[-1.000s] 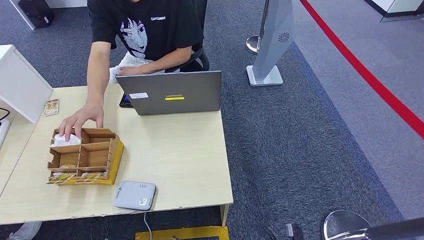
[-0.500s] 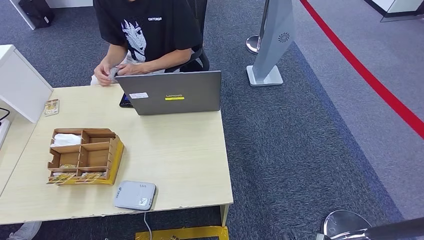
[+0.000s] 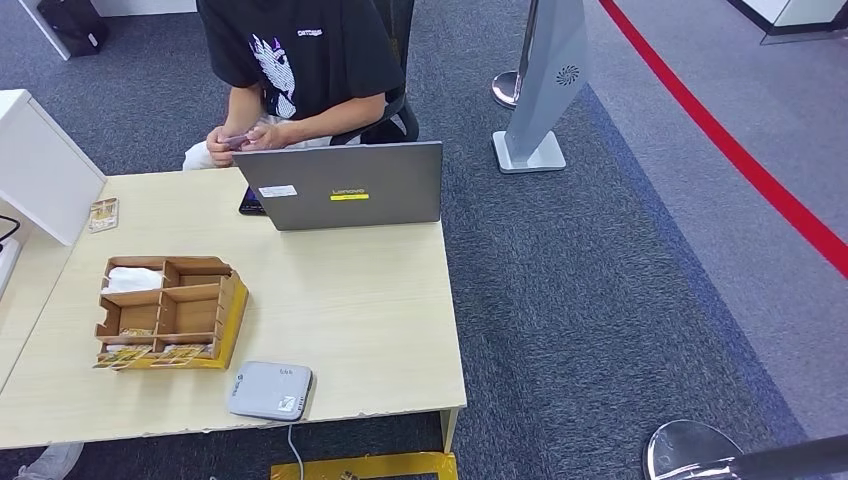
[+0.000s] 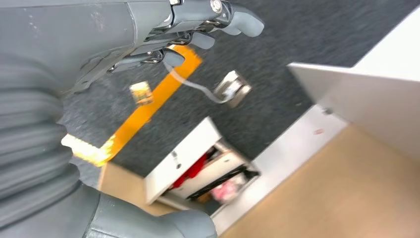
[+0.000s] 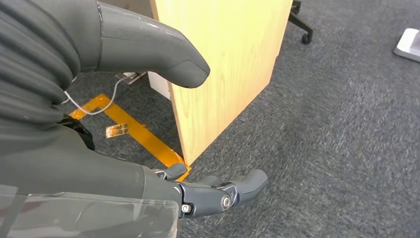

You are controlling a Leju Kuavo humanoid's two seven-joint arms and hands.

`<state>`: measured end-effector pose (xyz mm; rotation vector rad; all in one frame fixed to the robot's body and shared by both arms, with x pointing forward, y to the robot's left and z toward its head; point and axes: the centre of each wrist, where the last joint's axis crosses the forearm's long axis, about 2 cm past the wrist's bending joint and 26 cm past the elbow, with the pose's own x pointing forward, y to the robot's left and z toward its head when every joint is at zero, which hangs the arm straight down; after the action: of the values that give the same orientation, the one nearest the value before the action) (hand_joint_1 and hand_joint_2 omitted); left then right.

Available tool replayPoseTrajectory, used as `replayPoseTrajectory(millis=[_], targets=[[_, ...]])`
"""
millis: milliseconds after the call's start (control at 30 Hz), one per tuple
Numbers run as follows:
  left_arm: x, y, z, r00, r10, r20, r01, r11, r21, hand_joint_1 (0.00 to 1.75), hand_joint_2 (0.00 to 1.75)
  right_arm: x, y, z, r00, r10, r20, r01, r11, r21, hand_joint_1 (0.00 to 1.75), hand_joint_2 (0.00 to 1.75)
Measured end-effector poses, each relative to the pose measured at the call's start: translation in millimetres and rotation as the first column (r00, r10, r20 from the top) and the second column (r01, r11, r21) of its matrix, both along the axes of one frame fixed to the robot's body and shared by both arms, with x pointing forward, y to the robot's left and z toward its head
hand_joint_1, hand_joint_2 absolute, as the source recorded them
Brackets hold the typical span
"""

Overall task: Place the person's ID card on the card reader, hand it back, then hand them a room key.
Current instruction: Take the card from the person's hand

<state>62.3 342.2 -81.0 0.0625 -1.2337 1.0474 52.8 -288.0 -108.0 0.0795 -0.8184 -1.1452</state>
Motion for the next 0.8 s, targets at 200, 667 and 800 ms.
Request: replayPoseTrajectory(millis=[200, 667, 800], targets=[[-1.3, 11.1, 18.4, 0.997, 0.070, 0.037, -0.074, 0.990, 0.123, 0.00, 1.75, 0.2, 6.4, -0.1, 0.999, -0.038, -0.012, 0.038, 0.999, 0.015, 0.00, 1.75], [69.9, -8.3, 249.8, 0.923, -0.273, 0.272, -0.242, 0.141, 0.960, 0.00, 1.75, 4.0, 33.2, 0.7, 0.994, 0.032, -0.108, -0.025, 0.997, 0.070, 0.00, 1.75], [107.4, -34.4, 302.2, 0.933, -0.279, 0.228, -0.285, -0.182, 0.941, 0.00, 1.75, 6.6, 36.2, 1.3, 0.989, 0.112, -0.098, -0.105, 0.992, 0.075, 0.00, 1.75]])
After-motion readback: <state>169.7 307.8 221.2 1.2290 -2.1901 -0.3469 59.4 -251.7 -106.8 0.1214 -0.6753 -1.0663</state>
